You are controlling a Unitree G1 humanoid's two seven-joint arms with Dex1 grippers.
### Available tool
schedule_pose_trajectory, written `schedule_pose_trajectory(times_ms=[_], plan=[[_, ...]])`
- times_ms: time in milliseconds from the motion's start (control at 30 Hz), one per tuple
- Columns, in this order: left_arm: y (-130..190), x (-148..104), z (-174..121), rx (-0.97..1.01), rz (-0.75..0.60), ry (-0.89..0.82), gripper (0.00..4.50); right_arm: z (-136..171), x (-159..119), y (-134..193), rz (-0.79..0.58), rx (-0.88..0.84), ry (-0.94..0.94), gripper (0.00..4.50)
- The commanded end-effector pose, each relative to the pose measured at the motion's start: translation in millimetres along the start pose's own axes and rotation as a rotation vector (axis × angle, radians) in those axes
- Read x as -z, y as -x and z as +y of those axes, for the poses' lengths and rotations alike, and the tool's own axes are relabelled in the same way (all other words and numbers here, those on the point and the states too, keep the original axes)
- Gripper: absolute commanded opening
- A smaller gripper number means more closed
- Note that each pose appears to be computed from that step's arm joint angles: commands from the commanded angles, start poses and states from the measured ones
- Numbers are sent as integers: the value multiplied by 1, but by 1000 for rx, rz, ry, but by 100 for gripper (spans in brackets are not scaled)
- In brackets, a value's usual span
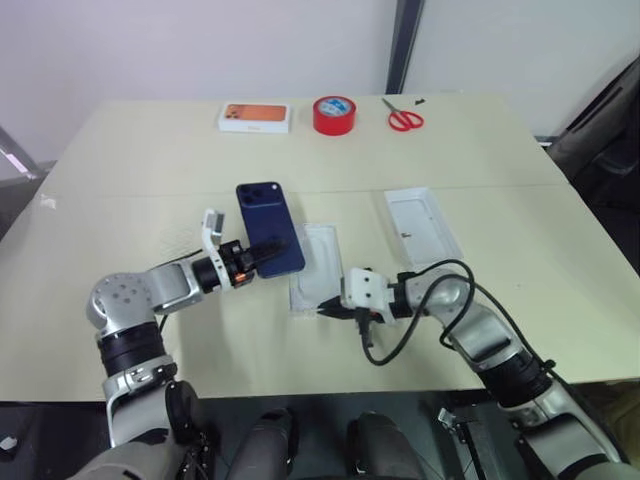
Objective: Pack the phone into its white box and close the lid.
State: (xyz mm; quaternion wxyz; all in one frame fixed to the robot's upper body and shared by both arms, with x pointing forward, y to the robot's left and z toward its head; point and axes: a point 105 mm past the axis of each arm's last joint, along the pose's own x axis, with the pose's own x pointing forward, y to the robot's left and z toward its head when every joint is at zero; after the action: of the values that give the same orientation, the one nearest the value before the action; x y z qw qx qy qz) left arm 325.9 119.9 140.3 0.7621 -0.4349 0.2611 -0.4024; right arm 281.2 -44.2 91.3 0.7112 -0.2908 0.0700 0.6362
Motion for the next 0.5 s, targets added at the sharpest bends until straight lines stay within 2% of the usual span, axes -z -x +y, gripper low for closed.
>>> schedule_pose_trajectory(times_ms=[33,67,167,333,500], plan=[[-3,6,-11,35,21,-36,4,-2,-12,-1,-30,26,-1,5],[-3,8,-10,30,27,-34,4,-3,-12,-1,-32,29,-15,5],[-2,13,-8,25,48,-25,4,-6,-13,5,-28,43,-6,99],[-7,22,0,-12,95,-40,4,-10,-10,29,-8,53,0,348],[-17,32,6,-40,141,-60,4,-31,11,62,61,160,-40,348]])
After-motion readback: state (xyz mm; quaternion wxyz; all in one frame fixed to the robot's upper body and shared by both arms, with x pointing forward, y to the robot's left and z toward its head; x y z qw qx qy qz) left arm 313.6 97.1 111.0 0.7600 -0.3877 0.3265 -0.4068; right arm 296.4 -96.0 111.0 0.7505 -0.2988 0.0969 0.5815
